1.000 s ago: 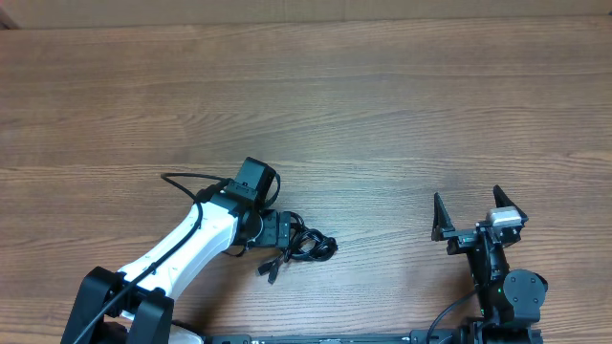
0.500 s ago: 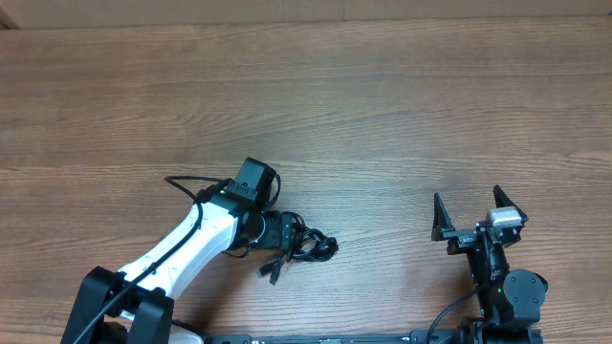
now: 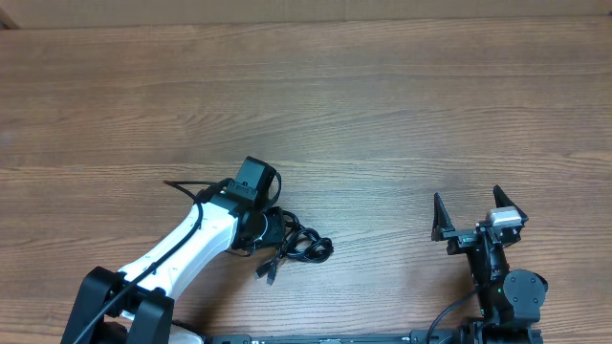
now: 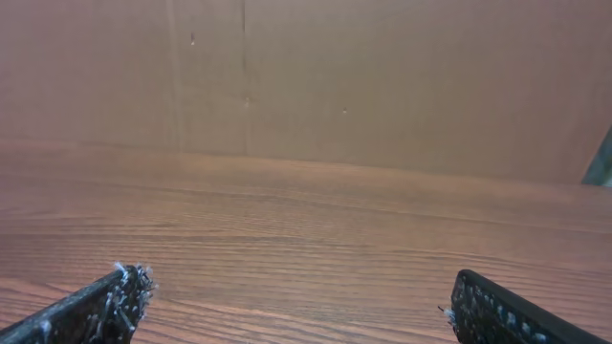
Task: Untangle cables
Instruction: 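Lower the left gripper onto the cable bundle and close on it, then lift the grasped cable bundle upward with the left gripper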
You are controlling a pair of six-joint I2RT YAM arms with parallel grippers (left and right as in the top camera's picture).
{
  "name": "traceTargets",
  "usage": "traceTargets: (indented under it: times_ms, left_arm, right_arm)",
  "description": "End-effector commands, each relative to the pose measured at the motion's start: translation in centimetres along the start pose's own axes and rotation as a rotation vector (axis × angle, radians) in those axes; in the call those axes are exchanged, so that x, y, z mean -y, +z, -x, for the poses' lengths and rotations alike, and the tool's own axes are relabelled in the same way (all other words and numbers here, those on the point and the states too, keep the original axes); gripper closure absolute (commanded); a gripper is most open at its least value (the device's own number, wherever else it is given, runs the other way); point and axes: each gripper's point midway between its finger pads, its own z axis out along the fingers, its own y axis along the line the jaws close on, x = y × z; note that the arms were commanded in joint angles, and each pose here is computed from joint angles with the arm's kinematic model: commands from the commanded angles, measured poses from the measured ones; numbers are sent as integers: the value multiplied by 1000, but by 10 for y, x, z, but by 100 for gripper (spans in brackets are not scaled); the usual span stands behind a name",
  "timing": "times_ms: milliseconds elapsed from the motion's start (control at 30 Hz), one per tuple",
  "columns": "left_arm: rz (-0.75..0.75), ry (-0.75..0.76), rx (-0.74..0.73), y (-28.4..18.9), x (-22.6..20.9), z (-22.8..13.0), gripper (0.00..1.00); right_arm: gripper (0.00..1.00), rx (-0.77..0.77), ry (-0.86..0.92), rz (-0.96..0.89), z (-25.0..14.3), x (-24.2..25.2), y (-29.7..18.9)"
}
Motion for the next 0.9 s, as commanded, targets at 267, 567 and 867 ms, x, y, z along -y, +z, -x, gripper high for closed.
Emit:
traceTargets:
  times_ms: [267,567,867]
  left_arm:
    - [77,-57,31,3,-15,3,47]
    - [72,-71,38,7,-16,2,55]
    - [33,-71,93,6,-7,16,96]
  right_arm:
    - [0,-4,-4,-8,-3,1,0]
    - [0,-4,-4,-8,-3,1,0]
    - [0,-4,-4,-8,-3,1,0]
